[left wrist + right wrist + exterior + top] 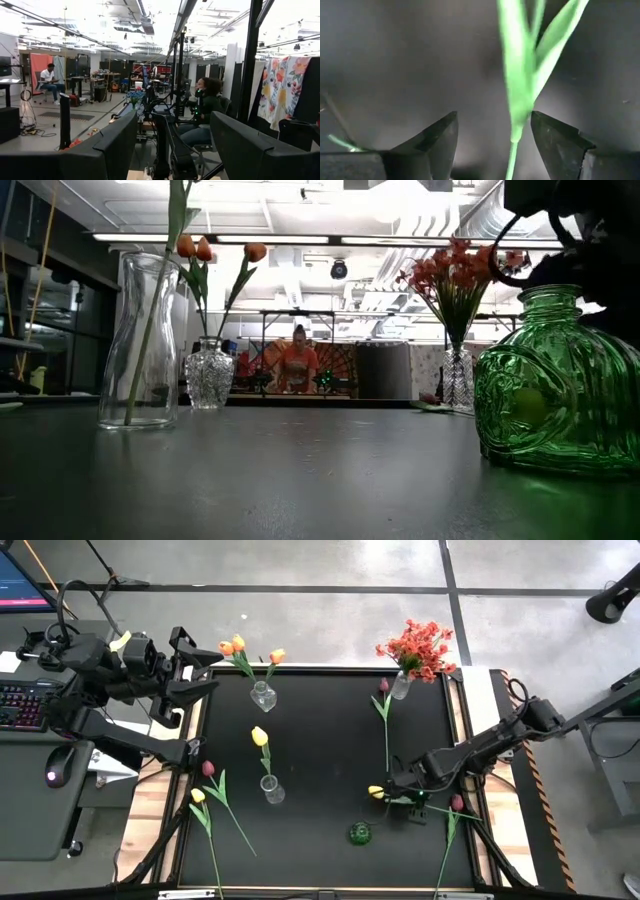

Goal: Sort flowers into vase by color
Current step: Put the right yellow flower into the bottom left transparent vase

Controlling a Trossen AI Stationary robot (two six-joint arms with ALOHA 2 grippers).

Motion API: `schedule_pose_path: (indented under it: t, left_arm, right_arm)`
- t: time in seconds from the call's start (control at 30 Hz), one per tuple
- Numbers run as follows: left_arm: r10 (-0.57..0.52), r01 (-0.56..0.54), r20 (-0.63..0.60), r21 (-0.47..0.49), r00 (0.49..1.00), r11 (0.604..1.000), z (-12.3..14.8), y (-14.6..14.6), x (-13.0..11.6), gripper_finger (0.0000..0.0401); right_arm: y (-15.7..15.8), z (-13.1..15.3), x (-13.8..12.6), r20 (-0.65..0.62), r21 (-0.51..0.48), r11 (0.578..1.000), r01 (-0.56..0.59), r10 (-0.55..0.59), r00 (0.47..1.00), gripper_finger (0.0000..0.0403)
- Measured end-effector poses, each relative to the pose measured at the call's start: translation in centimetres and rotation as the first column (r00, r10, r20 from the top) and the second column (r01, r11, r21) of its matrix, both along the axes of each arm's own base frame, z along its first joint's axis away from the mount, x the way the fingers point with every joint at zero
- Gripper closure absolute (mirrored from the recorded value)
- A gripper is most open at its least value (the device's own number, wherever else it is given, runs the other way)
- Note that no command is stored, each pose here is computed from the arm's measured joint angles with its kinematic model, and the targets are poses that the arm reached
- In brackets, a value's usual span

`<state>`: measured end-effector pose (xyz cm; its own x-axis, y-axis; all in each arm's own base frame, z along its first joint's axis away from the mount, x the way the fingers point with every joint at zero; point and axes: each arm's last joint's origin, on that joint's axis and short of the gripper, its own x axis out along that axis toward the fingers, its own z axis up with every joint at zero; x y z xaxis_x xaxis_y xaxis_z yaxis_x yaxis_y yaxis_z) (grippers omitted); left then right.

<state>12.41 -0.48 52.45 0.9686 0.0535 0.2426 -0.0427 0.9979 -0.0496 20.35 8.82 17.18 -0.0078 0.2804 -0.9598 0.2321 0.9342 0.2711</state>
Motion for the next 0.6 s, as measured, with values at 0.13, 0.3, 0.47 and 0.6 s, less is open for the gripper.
schedule_pose_path:
  t: [0.13,0.3,0.47,0.6]
  left_arm:
    - [0.000,0.000,0.000,0.000,1.000,1.000,0.0,0.0,0.0,0.0162]
    - [-0.001,0.001,0.000,-0.003,1.000,1.000,0.0,0.0,0.0,0.0162]
    - [0.000,0.000,0.000,-0.003,1.000,1.000,0.0,0.0,0.0,0.0162]
    - [0.000,0.000,0.000,-0.003,1.000,1.000,0.0,0.0,0.0,0.0162]
  right_arm:
    - [-0.5,-0.1,-0.6,-0.043,-0.098,0.995,-0.006,0.002,0.999,0.0186]
    - [-0.6,-0.6,-0.8,-0.039,-0.106,0.994,-0.013,0.009,0.999,0.0226]
    - [-0.7,-1.1,-1.0,-0.033,-0.108,0.994,-0.010,0.007,0.999,0.0248]
    - [-0.7,-1.3,-1.0,-0.031,-0.108,0.994,-0.011,0.008,0.999,0.0259]
